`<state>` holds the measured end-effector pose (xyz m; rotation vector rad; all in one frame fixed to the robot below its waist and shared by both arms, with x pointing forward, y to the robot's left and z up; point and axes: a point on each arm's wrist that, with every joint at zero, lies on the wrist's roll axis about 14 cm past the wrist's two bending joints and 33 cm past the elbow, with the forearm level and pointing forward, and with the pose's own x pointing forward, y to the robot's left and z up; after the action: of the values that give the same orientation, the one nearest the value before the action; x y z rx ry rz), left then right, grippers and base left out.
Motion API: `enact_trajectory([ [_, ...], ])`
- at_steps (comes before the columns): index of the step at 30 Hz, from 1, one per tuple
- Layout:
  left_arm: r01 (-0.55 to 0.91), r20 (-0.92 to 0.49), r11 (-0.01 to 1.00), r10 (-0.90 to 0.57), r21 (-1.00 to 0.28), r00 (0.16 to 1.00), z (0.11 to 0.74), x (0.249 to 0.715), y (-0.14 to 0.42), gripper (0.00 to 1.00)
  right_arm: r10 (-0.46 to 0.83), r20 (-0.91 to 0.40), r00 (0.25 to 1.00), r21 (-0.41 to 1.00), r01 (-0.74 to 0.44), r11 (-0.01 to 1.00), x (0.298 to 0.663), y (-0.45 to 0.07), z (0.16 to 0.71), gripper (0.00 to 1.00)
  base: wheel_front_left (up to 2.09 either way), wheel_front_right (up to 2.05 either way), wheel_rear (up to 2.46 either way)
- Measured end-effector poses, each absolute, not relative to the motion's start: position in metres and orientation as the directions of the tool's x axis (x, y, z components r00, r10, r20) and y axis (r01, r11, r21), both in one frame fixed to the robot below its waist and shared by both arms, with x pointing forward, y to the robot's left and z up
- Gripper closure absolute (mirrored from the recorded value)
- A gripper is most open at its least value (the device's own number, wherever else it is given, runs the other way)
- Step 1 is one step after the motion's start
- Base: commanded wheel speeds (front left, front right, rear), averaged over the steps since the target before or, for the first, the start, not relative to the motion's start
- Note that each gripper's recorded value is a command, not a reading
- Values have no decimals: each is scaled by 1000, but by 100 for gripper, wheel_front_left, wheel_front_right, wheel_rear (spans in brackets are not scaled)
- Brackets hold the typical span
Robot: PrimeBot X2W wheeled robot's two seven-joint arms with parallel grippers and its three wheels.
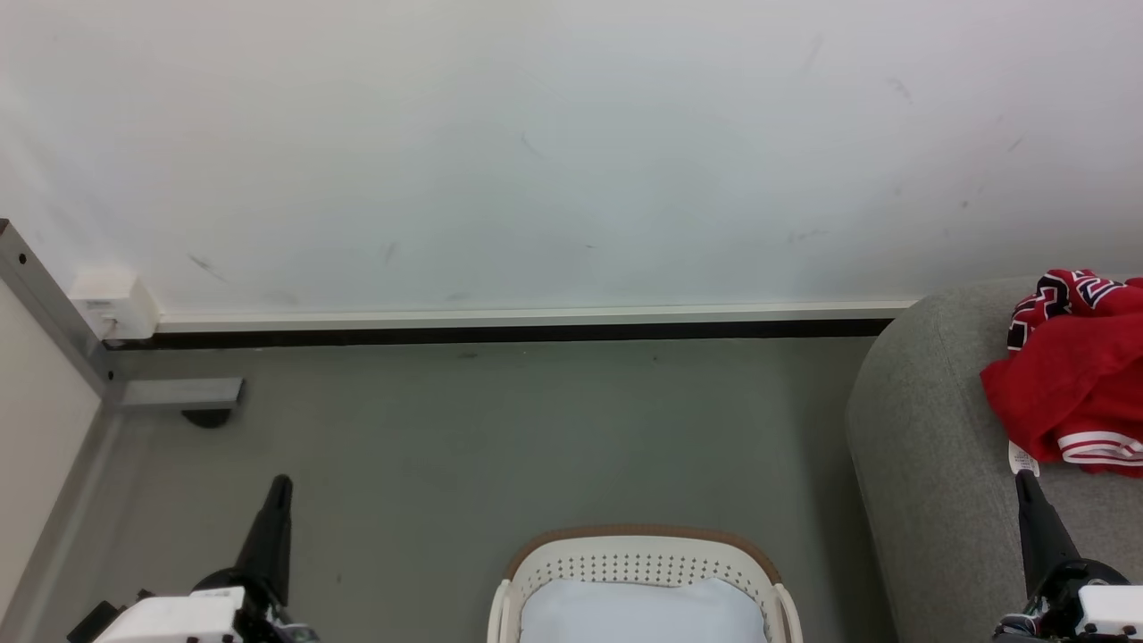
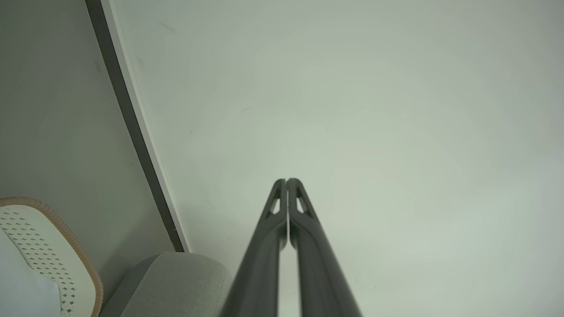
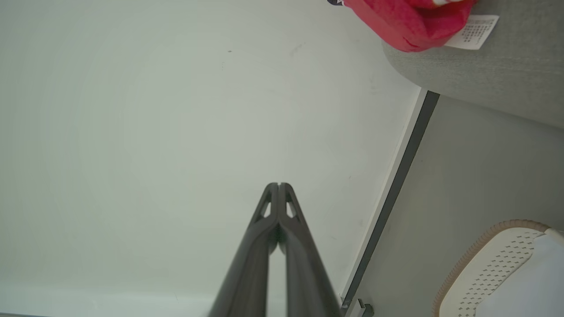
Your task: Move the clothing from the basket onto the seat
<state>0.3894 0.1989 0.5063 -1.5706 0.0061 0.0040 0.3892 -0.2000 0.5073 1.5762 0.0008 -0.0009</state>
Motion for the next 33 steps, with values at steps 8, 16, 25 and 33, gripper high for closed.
enact_trajectory([
  [8, -6, -6, 0, -1, -1000, 1000, 506, 389, 199, 100, 0, -1, 1000, 1000, 1, -5, 389, -200, 507, 100, 0, 0, 0],
  [16, -6, -6, 0, -1, -1000, 1000, 506, 389, 199, 100, 0, -1, 1000, 1000, 1, -5, 389, -200, 507, 100, 0, 0, 0],
  [25, -6, -6, 0, -1, -1000, 1000, 506, 389, 199, 100, -1, -1, 1000, 1000, 1, -5, 389, -200, 507, 100, 0, 0, 0],
  [33, -6, -6, 0, -1, -1000, 1000, 506, 389, 199, 100, -1, -1, 1000, 1000, 1, -5, 389, -200, 507, 100, 0, 0, 0],
])
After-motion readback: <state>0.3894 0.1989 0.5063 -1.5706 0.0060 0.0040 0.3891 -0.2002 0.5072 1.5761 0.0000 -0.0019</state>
